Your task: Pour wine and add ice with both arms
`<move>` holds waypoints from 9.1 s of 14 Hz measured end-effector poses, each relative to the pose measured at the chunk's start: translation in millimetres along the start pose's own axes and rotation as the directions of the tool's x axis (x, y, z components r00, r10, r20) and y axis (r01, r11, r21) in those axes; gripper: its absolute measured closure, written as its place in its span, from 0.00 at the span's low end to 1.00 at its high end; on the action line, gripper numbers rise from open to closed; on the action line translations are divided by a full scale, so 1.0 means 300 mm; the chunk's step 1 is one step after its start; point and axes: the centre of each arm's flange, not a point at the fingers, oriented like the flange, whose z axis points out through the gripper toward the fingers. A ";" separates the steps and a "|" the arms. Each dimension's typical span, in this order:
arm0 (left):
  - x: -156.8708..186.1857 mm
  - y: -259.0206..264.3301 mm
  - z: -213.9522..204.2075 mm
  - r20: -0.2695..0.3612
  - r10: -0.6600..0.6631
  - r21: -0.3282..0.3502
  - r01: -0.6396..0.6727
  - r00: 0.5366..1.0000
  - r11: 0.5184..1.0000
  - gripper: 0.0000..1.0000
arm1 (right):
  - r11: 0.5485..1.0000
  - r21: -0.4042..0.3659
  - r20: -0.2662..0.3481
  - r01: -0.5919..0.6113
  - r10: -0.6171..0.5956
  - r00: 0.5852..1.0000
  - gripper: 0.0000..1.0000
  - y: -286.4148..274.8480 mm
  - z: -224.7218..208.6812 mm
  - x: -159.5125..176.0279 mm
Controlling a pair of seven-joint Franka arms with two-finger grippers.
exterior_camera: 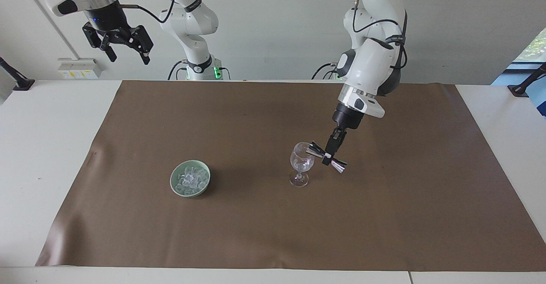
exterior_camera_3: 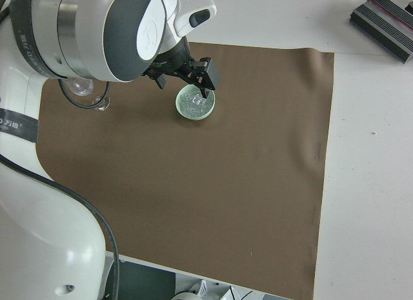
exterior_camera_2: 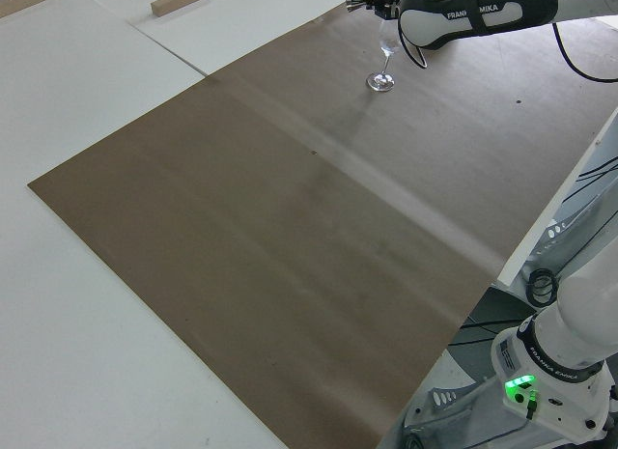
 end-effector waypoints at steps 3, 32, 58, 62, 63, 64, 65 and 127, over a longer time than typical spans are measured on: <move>0.000 0.001 -0.001 -0.001 0.001 -0.002 -0.001 1.000 1.000 0.78 | 1.000 0.000 0.000 0.000 0.000 1.000 0.00 0.000 0.000 0.000; 0.032 -0.009 -0.017 0.031 -0.026 0.066 0.024 0.999 0.998 0.78 | 1.000 0.000 0.000 -0.004 0.004 1.000 0.00 0.008 0.000 0.001; 0.681 -0.599 0.000 0.364 -0.856 0.598 0.613 0.367 0.517 0.78 | 0.999 0.008 -0.080 0.033 -0.032 0.996 0.00 -0.075 0.463 0.138; 0.765 -0.708 0.070 0.403 -0.875 0.638 0.602 0.269 0.480 0.78 | 0.999 0.010 -0.091 0.035 -0.034 0.995 0.00 -0.119 0.622 0.198; 0.792 -0.722 0.074 0.410 -0.876 0.641 0.602 0.255 0.476 0.78 | 0.999 0.011 -0.094 0.037 -0.036 0.995 0.00 -0.125 0.659 0.217; 0.815 -0.733 0.075 0.417 -0.877 0.643 0.604 0.239 0.470 0.78 | 0.999 0.011 -0.098 0.038 -0.036 0.994 0.00 -0.129 0.695 0.236; 0.835 -0.746 0.077 0.425 -0.878 0.645 0.607 0.219 0.464 0.78 | 0.999 0.012 -0.108 0.037 -0.036 0.994 0.00 -0.133 0.728 0.255; 1.167 -0.976 0.062 0.503 -0.828 0.616 0.570 0.247 0.544 0.00 | 0.966 0.100 -0.115 -0.238 0.249 0.962 0.77 -0.334 1.194 0.428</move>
